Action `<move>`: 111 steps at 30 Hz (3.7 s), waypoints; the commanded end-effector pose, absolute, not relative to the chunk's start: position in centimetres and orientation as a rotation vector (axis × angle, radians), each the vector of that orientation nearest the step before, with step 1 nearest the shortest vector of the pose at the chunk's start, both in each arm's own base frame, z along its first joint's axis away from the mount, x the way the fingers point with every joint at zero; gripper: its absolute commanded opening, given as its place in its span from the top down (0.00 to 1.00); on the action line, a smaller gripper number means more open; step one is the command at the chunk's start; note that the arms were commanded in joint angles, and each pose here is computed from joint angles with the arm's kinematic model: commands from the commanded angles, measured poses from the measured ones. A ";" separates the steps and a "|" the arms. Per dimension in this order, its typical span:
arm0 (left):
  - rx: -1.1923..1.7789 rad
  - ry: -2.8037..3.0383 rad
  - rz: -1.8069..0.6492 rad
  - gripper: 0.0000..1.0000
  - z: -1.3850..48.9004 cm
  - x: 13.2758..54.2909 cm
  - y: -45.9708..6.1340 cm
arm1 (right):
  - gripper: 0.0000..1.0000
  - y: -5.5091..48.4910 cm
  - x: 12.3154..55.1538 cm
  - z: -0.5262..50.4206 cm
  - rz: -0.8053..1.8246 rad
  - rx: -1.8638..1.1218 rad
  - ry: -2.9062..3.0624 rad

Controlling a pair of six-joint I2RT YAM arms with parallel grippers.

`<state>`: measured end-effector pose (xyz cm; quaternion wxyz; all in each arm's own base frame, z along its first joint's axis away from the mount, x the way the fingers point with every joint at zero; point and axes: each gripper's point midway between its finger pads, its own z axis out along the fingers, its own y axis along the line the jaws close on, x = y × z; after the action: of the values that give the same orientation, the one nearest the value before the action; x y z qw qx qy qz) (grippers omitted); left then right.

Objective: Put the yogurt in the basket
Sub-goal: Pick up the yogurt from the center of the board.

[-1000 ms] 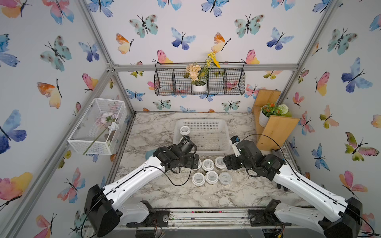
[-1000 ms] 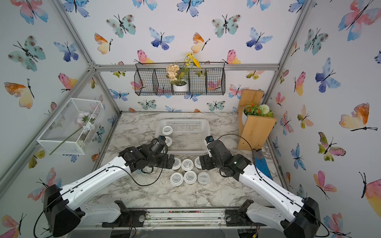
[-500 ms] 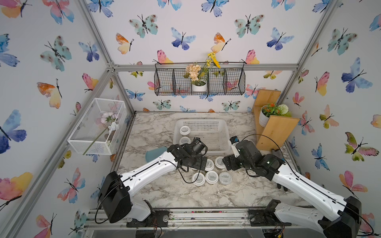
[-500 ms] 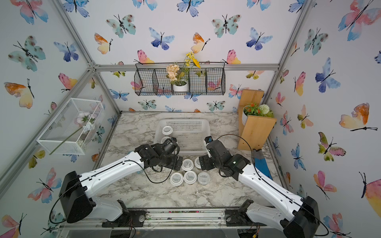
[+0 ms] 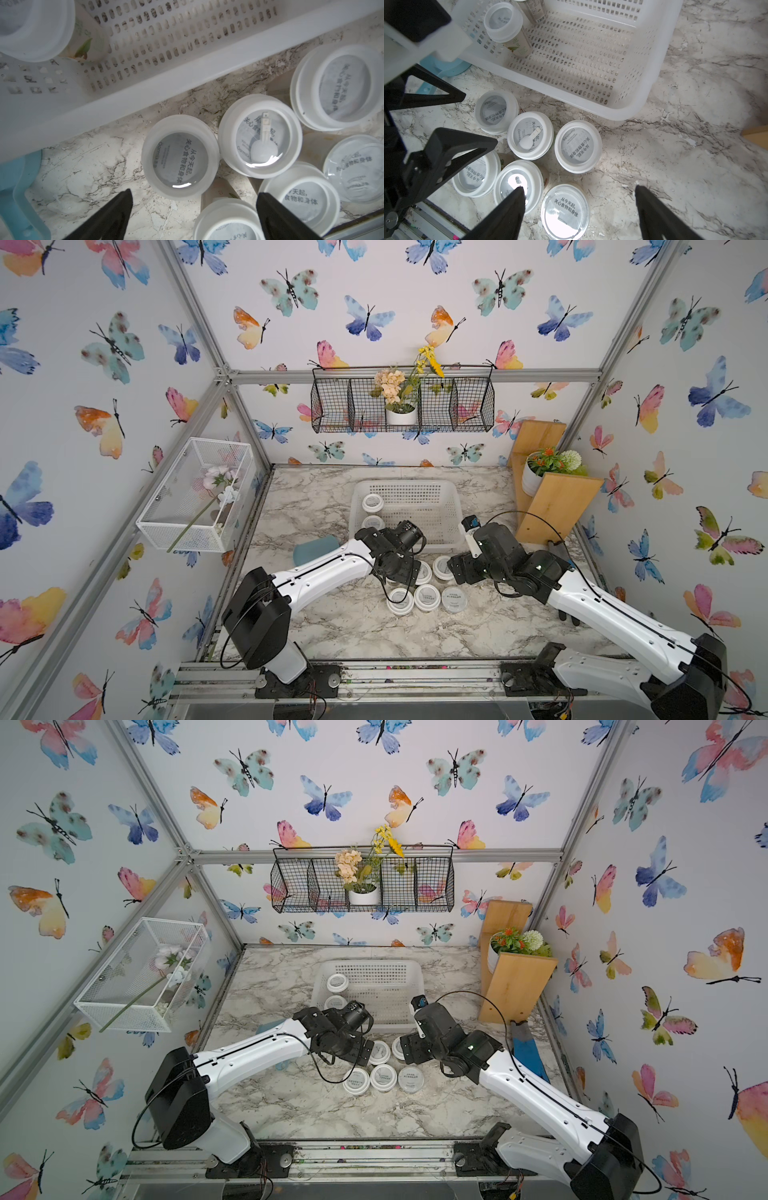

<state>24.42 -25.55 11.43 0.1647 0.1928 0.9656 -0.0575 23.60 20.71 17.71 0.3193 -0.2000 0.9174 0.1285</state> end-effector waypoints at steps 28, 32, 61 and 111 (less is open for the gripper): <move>0.562 2.770 -0.226 0.09 9.7 26.3 -25.7 | 0.15 21.3 23.2 15.9 0.328 -0.581 2.462; 0.559 2.773 -0.219 0.10 9.6 26.4 -25.7 | 0.15 21.4 23.2 15.8 0.329 -0.583 2.464; 0.547 2.793 -0.151 0.22 8.4 26.2 -24.7 | 0.15 21.5 23.2 15.6 0.329 -0.591 2.469; 0.547 2.714 -0.120 0.36 19.0 24.0 -21.1 | 0.15 21.3 23.4 15.0 0.292 -0.591 2.488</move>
<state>24.52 -22.20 17.37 0.1787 0.1912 0.9639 -0.0493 23.63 21.29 15.41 0.2854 -0.2127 0.9275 0.1142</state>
